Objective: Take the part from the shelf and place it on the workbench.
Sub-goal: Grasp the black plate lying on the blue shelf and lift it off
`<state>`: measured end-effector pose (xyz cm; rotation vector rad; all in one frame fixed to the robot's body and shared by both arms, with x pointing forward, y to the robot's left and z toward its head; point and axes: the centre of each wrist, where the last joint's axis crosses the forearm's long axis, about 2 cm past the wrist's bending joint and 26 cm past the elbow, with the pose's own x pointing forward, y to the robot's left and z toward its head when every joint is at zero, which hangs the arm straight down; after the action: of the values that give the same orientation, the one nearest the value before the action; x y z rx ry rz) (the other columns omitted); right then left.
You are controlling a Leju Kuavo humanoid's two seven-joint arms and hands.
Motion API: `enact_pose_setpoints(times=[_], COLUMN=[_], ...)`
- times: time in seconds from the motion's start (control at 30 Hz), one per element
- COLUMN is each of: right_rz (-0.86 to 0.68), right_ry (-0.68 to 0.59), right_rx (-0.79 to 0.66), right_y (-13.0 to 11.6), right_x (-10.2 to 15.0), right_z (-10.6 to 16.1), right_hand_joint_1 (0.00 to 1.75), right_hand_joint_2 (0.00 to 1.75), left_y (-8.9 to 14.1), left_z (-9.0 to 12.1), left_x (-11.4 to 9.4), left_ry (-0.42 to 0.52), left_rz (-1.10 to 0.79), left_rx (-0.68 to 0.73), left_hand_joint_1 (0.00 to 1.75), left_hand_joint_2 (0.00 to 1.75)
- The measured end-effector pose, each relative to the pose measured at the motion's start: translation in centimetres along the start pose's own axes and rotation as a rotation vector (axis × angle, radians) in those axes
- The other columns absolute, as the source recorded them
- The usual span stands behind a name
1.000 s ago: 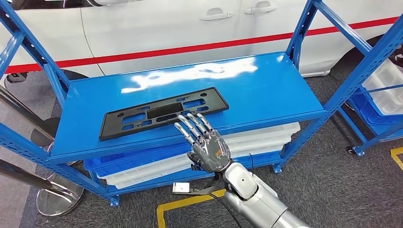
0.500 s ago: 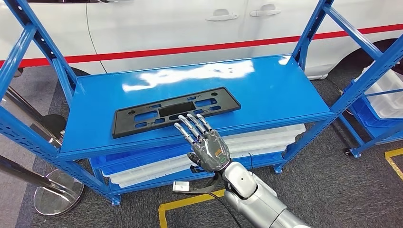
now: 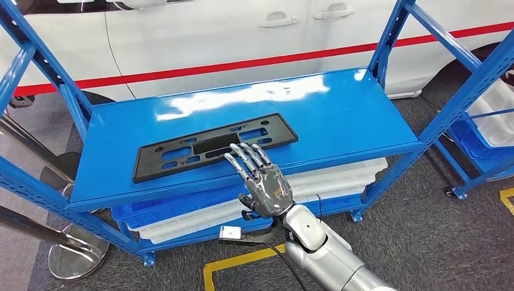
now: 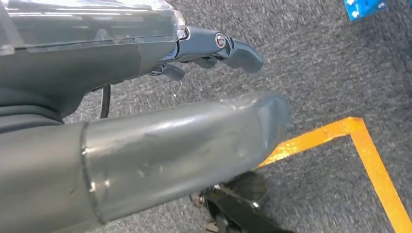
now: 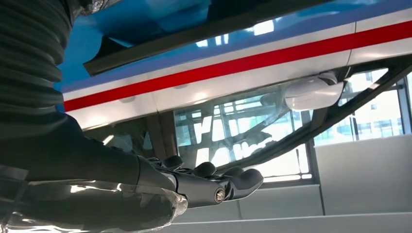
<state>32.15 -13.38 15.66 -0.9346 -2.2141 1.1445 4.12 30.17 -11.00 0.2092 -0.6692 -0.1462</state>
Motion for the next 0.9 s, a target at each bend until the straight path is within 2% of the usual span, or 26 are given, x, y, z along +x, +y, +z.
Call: enact_pose_setpoints(times=[0.9], right_rz=[-0.003], right_ry=[0.012], right_rx=[0.022], right_y=[-0.05], right_x=[-0.13], right_z=[-0.22], right_hand_joint_1=[0.0], right_hand_joint_2=[1.75], left_y=[0.38], left_z=[-0.32], left_x=[0.37], left_ry=[0.009], left_rz=[-0.016], left_rx=[-0.004], left_hand_joint_1=[0.0], left_hand_joint_2=[0.0])
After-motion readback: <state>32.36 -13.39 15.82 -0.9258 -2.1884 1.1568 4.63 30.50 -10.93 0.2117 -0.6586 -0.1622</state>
